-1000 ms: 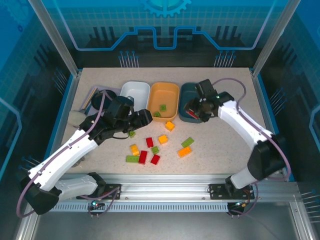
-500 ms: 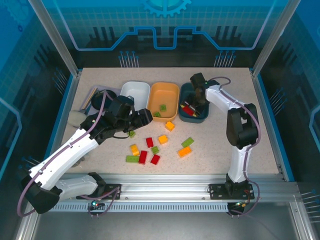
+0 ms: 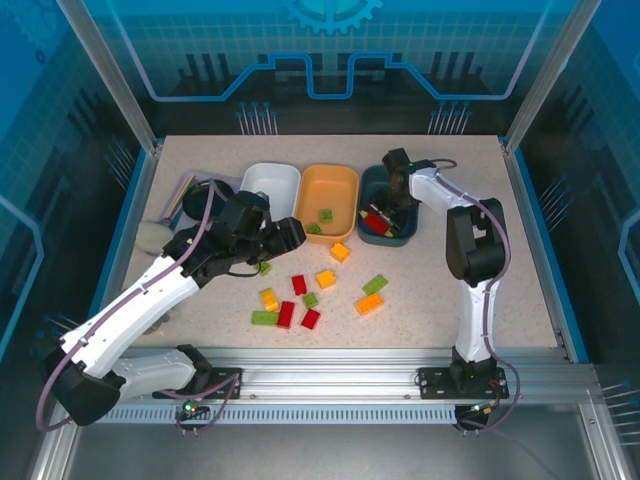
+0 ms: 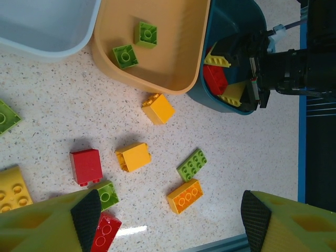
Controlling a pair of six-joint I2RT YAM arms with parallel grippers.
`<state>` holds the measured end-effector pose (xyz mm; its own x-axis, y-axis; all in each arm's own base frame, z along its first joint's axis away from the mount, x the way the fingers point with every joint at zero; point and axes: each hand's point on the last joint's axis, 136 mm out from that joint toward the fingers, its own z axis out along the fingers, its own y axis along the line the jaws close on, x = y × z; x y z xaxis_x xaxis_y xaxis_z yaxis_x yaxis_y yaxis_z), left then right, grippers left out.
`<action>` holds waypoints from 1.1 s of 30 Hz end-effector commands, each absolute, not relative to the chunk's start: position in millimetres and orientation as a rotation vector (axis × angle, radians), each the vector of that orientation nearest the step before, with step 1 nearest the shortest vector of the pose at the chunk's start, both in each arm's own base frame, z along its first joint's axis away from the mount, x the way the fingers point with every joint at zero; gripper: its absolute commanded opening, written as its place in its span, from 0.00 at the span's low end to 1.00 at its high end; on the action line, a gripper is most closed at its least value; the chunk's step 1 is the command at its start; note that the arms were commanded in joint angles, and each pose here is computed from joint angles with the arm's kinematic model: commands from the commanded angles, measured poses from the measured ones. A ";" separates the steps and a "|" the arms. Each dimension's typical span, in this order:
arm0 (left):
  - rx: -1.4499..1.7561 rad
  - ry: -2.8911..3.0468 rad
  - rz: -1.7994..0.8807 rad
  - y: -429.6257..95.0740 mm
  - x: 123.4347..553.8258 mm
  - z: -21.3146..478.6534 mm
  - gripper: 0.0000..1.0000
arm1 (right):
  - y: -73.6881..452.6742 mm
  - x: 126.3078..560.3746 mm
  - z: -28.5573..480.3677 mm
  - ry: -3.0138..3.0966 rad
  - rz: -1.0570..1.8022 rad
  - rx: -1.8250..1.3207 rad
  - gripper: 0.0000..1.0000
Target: Sort the legos into containers by color
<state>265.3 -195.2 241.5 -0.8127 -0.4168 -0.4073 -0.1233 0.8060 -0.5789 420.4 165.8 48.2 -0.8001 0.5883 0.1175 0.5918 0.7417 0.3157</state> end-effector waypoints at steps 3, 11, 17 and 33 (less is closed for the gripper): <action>-0.403 2.432 -0.746 -196.3 268.1 253.6 0.74 | 165.7 424.9 64.3 -2.920 -0.571 -0.956 0.78; -0.427 2.453 -0.688 -186.8 264.0 249.0 0.75 | 158.1 435.5 121.3 -3.074 -0.599 -0.912 0.80; -0.515 2.598 -0.563 -173.3 247.8 215.8 0.75 | 163.2 422.0 199.8 -3.416 -0.659 -0.646 0.78; -0.806 2.990 -0.379 -153.4 209.9 68.6 0.72 | 300.4 193.0 192.1 -3.442 -1.248 1.199 0.83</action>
<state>208.1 -145.8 79.7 -0.8736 -0.4865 -0.0097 -0.4730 0.8538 -0.2176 190.3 291.3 174.0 -0.6872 -0.3261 -0.6492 -0.6463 0.6824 0.3414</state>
